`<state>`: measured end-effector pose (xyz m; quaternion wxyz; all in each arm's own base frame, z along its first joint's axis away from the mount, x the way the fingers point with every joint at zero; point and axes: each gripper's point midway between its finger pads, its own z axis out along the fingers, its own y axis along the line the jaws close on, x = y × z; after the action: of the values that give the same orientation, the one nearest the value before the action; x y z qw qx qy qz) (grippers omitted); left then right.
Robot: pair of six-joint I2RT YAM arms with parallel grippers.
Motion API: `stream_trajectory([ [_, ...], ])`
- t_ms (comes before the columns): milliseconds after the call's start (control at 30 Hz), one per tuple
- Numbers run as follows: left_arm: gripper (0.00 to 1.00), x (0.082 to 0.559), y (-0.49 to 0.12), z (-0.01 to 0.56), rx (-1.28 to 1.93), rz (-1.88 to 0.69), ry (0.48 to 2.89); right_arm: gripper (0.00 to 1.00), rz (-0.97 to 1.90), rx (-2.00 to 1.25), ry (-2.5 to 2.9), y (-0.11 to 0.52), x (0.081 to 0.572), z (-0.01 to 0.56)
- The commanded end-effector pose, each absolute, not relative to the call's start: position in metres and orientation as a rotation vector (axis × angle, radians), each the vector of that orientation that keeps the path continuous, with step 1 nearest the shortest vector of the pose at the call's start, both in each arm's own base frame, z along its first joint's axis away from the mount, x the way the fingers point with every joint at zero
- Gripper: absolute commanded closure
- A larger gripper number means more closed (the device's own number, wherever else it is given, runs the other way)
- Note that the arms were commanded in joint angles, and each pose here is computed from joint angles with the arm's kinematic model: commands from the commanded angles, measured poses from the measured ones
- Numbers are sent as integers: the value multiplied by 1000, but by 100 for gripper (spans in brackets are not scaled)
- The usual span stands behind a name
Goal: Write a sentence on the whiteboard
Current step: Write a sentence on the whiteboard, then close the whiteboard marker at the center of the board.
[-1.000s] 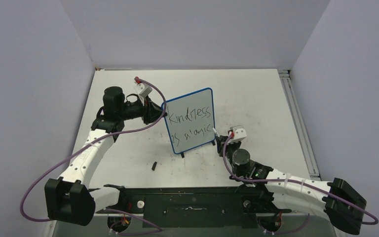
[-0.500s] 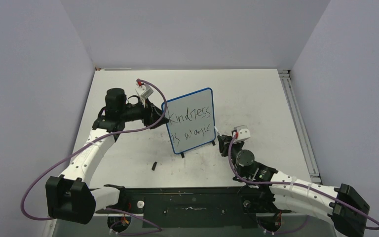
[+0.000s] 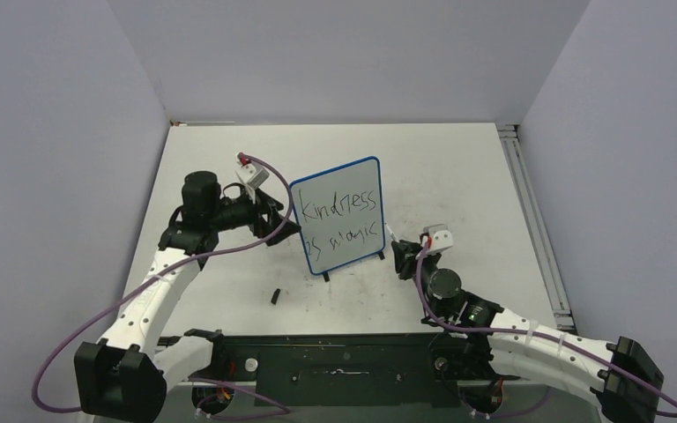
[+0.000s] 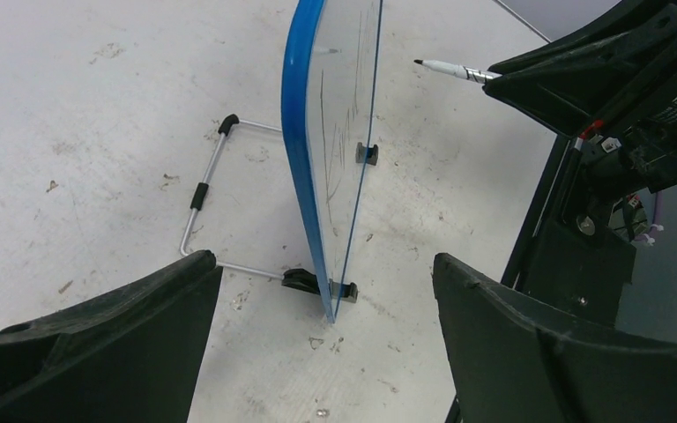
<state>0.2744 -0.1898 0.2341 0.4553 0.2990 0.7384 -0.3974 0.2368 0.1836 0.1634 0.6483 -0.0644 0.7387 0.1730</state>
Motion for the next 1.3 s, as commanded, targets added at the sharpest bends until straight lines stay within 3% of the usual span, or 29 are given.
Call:
stream_trajectory([
  [0, 11, 265, -179, 236, 651, -927, 1839, 88, 428, -129, 1632, 187, 237, 188],
  [200, 11, 241, -163, 226, 440, -902, 1903, 89, 423, -133, 1614, 184, 236, 200],
  [367, 13, 230, -133, 201, 43, -801, 2068, 89, 381, -128, 1607, 174, 237, 208],
  [533, 20, 214, -116, 160, -253, -725, 2247, 89, 380, -131, 1580, 171, 236, 217],
  [867, 21, 183, -137, 93, -210, -417, 2579, 90, 402, -128, 1550, 165, 230, 228],
  [1000, 27, 181, -136, 78, -217, -361, 2611, 90, 422, -128, 1539, 164, 227, 229],
  [1133, 40, 181, -138, 65, -226, -361, 2610, 91, 441, -119, 1531, 163, 225, 230],
  [1267, 42, 176, -128, 48, -251, -266, 2648, 91, 445, -113, 1531, 161, 224, 230],
])
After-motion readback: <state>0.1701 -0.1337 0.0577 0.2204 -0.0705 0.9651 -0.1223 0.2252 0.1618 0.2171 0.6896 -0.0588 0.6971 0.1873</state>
